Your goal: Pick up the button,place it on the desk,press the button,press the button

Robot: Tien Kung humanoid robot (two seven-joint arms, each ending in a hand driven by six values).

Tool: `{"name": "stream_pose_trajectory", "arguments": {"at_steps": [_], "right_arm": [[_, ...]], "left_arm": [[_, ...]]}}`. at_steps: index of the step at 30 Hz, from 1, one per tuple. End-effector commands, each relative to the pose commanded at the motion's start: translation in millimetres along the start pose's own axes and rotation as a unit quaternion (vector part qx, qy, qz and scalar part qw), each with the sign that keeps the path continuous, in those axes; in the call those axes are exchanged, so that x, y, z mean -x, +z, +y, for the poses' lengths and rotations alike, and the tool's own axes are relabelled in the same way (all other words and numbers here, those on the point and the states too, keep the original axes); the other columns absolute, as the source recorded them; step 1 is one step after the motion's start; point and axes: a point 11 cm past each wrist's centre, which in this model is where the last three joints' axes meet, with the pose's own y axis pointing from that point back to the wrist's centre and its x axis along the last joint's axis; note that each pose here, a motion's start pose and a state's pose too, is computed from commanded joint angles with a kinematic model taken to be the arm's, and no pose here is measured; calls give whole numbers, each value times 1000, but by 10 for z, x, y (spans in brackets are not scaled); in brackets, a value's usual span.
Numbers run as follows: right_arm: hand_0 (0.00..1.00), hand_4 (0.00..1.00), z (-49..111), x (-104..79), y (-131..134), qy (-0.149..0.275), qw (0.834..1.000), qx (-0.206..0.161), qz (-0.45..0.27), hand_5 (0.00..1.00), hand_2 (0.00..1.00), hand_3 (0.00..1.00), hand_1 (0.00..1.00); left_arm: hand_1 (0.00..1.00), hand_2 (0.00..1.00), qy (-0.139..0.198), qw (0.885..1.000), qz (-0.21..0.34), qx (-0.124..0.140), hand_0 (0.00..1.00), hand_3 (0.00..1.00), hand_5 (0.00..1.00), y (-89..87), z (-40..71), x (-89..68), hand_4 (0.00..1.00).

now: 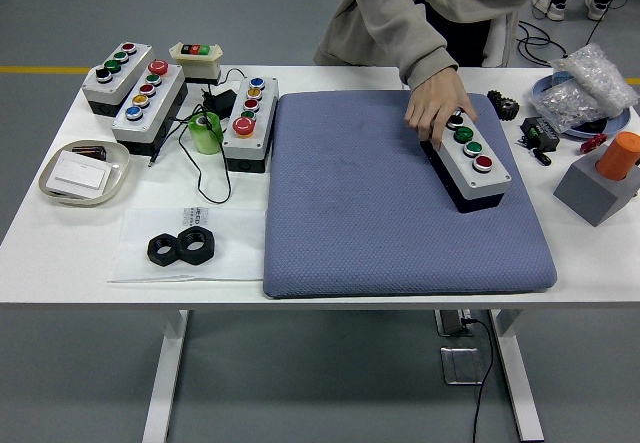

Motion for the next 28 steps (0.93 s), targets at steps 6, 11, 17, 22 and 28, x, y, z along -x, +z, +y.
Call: {"name": "stream_pose_trajectory", "arguments": {"at_steps": [6, 11, 17, 22, 28], "right_arm": [[945, 654, 5, -1, 28, 3, 1000, 3, 3, 471, 905, 920, 846], [948, 650, 8, 0, 30, 2, 1000, 3, 8, 475, 907, 922, 850], [954, 648, 11, 12, 41, 1, 1000, 5, 13, 482, 909, 925, 851], [956, 647, -5, 47, 46, 3, 1000, 5, 8, 480, 911, 925, 851], [954, 645, -18, 119, 34, -2, 1000, 0, 7, 484, 911, 925, 853]], "left_arm": [[643, 742, 0, 1000, -3, -3, 682, 786, 998, -24, -2, 6, 691], [645, 742, 0, 1000, -5, -6, 682, 786, 998, -57, -5, 8, 691], [646, 741, -1, 1000, -6, -8, 681, 786, 998, -75, -7, 11, 691], [647, 742, -2, 1000, -2, -7, 680, 787, 998, -63, -3, 23, 691], [646, 741, -3, 1000, -2, -5, 680, 787, 998, -46, -1, 29, 691]]}}
